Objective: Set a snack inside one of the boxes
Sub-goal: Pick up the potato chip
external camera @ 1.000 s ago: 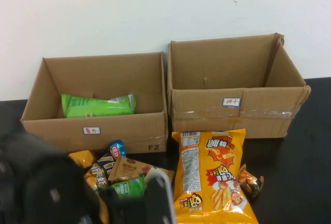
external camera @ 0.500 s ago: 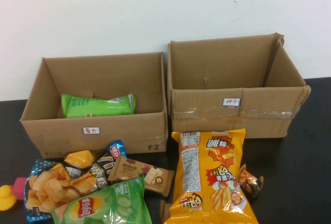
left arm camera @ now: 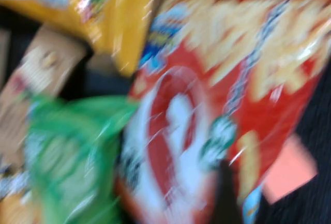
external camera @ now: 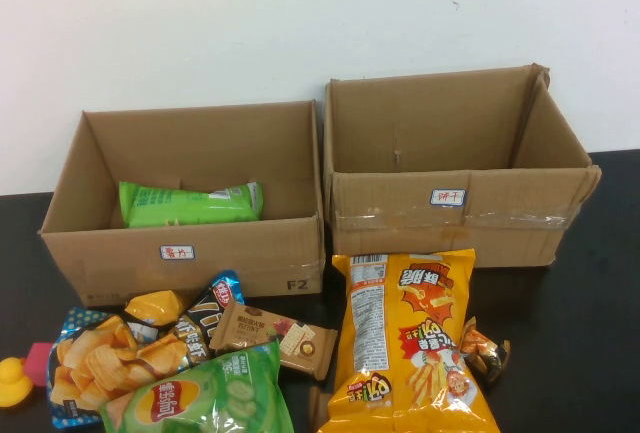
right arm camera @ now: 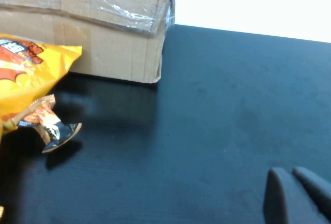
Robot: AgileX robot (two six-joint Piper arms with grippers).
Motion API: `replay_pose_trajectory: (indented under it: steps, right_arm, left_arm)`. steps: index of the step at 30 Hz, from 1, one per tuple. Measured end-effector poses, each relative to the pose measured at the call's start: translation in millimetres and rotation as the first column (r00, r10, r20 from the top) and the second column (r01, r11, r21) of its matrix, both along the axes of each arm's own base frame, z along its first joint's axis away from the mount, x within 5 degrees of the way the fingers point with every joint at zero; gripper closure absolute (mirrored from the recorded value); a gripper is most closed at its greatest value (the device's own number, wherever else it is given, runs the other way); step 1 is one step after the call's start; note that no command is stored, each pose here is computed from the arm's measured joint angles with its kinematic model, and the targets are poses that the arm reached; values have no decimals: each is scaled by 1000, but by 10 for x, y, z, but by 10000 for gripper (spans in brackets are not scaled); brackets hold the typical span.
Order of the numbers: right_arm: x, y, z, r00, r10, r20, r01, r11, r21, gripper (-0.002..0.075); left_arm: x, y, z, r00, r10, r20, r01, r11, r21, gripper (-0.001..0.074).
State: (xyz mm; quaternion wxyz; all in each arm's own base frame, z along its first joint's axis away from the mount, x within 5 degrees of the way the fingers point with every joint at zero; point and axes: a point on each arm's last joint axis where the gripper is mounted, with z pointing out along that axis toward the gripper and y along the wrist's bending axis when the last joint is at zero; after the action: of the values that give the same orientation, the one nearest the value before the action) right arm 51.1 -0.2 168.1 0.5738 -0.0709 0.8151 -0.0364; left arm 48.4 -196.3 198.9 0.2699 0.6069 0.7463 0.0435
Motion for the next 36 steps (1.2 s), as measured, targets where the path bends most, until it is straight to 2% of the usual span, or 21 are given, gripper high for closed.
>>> replay_pose_trajectory:
  steps: [2, 4, 7, 11, 16, 20, 24, 30, 36]
  right_arm:
    - [0, 0, 0, 1000, 0, 0, 0, 1000, 0, 727]
    - [0, 0, 0, 1000, 0, 0, 0, 1000, 0, 727]
    - [0, 0, 0, 1000, 0, 0, 0, 1000, 0, 727]
    - [0, 0, 0, 1000, 0, 0, 0, 1000, 0, 727]
    - [0, 0, 0, 1000, 0, 0, 0, 1000, 0, 727]
    - [0, 0, 0, 1000, 0, 0, 0, 1000, 0, 727]
    - [0, 0, 0, 1000, 0, 0, 0, 1000, 0, 727]
    - [0, 0, 0, 1000, 0, 0, 0, 1000, 0, 727]
    - [0, 0, 0, 1000, 0, 0, 0, 1000, 0, 727]
  left_arm:
    - [-20, -28, -38, 1000, -22, -18, 21, 999, -44, 187]
    - [-29, -58, -86, 999, -38, -20, 37, 998, -53, 108]
    - [-20, -76, -219, 998, -68, -3, 68, 998, -3, 62]
    - [-26, -115, -396, 993, -117, -2, 117, 992, 55, 45]
    - [-14, -231, -522, 983, -184, 27, 182, 982, 47, 43]
    - [172, -247, -602, 992, -104, 66, 102, 994, 39, 42]
    - [342, -236, -675, 999, -10, 31, 10, 1000, 1, 42]
    - [304, -306, -708, 997, -73, -33, 71, 996, -55, 42]
    - [380, -287, -815, 998, -55, -33, 55, 998, -11, 42]
